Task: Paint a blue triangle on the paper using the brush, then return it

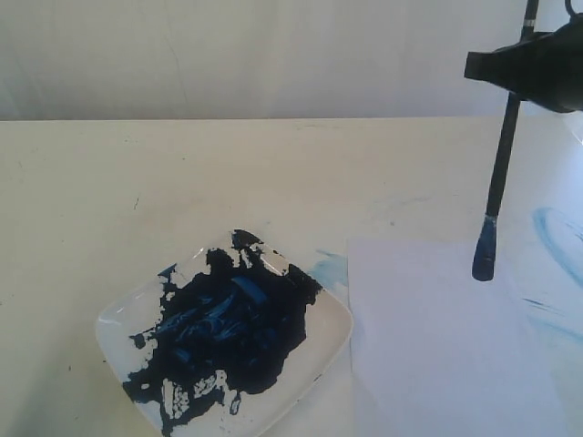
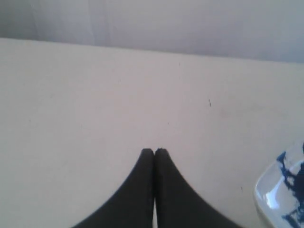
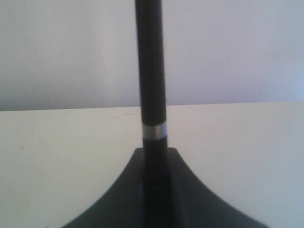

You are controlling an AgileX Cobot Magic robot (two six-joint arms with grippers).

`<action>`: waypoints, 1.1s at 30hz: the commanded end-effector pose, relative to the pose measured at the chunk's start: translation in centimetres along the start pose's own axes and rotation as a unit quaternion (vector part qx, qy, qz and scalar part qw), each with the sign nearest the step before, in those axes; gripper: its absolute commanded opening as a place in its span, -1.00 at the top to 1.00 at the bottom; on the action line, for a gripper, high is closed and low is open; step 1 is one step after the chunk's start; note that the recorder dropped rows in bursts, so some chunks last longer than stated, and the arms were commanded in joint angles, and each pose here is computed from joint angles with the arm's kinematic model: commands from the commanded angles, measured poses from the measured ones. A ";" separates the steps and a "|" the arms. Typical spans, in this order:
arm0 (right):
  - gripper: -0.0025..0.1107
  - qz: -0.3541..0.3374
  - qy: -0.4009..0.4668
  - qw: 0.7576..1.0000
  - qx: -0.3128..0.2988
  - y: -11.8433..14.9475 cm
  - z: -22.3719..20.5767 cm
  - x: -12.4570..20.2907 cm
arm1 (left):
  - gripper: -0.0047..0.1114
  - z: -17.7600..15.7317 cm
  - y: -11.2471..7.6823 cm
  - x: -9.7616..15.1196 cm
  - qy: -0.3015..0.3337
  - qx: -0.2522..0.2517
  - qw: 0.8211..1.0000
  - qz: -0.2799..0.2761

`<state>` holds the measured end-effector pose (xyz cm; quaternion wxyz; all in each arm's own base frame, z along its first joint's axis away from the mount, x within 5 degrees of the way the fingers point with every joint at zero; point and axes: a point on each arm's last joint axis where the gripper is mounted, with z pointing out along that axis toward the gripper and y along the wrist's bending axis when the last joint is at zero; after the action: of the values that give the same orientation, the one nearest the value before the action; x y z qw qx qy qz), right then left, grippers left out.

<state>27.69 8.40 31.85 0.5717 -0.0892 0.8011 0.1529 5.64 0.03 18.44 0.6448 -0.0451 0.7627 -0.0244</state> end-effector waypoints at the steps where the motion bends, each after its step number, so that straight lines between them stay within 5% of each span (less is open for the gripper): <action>1: 0.96 -0.003 -0.024 1.000 0.003 0.1 -1.1 -1.1 | 0.92 -0.1 0.0 -1.3 -0.077 0.001 0.997 -0.004; 7: 0.96 -0.014 -0.046 0.999 0.025 -0.1 -2.5 -2.0 | 0.92 -0.9 0.1 -3.9 -0.223 0.012 0.972 -0.078; 12: 0.96 -0.015 -0.058 0.998 0.025 0.0 -3.2 -2.5 | 0.92 -0.5 -0.1 -3.8 -0.113 0.030 0.960 -0.254; 16: 0.96 -0.015 -0.067 0.997 0.024 0.1 -3.8 -2.8 | 0.92 0.3 -0.6 -7.6 -0.092 0.030 0.973 -0.210; 22: 0.96 -0.016 -0.081 0.996 0.023 0.3 -4.7 -3.3 | 0.92 6.1 -5.1 -14.2 -0.016 0.160 0.986 -0.037; 28: 0.96 -0.020 -0.108 0.993 0.032 0.3 -6.4 -4.1 | 0.92 14.9 -11.2 -14.8 0.142 0.374 0.916 0.005; 33: 0.96 -0.019 -0.126 0.991 0.048 0.2 -7.7 -4.7 | 0.92 18.3 -16.6 -13.5 0.202 0.477 0.855 0.007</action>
<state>22.85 6.18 37.83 0.6626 -0.0605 0.7360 0.1250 25.74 -11.72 30.93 0.4635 0.2281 0.7797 -0.3539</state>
